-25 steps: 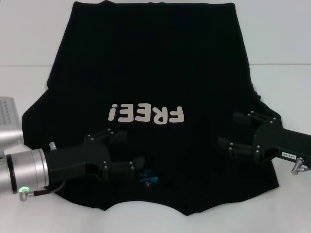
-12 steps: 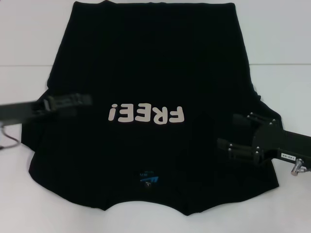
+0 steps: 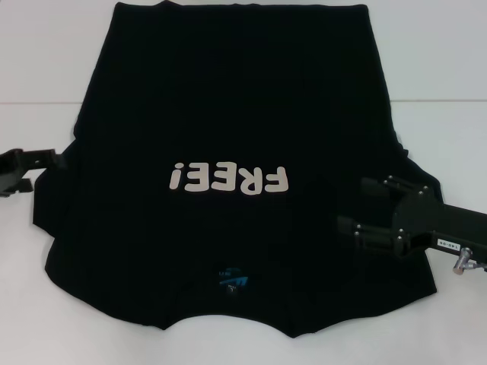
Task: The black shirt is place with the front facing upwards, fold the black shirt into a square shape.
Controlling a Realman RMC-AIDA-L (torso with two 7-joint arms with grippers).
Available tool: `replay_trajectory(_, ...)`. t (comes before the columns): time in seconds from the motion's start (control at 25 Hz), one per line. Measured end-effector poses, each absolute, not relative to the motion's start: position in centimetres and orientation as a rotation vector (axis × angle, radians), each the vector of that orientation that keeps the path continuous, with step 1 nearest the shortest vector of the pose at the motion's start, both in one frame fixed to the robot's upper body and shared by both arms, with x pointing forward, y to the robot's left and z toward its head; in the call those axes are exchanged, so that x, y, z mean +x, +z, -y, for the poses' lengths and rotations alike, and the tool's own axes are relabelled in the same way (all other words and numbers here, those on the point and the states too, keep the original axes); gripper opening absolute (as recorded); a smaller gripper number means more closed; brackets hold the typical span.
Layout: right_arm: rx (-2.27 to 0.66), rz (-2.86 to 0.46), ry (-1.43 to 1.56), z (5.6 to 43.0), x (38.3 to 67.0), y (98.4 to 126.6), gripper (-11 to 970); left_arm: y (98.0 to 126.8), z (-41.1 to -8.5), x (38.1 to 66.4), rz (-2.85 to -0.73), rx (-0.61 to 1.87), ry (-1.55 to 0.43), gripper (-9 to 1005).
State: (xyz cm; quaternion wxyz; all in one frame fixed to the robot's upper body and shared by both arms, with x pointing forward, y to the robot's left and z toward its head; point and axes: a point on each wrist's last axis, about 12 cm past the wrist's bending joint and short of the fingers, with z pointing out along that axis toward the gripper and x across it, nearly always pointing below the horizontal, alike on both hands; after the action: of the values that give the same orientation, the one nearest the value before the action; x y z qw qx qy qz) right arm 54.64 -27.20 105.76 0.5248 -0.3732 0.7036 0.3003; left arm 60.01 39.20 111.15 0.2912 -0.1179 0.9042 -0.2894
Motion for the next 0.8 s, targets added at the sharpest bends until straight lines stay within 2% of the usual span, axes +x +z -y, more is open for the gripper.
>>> replay_trajectory(0.28, -0.885, -1.688, 0.728, 27.2, 54.7, 105.8, 885, 109.5, -39.5, 59.3, -2.428, -0.369, -0.732, 932)
replay_trajectory(0.8, -0.885, -1.688, 0.728, 27.2, 54.7, 105.8, 885, 108.3, -39.5, 58.7, -2.434, -0.407, -0.717, 933)
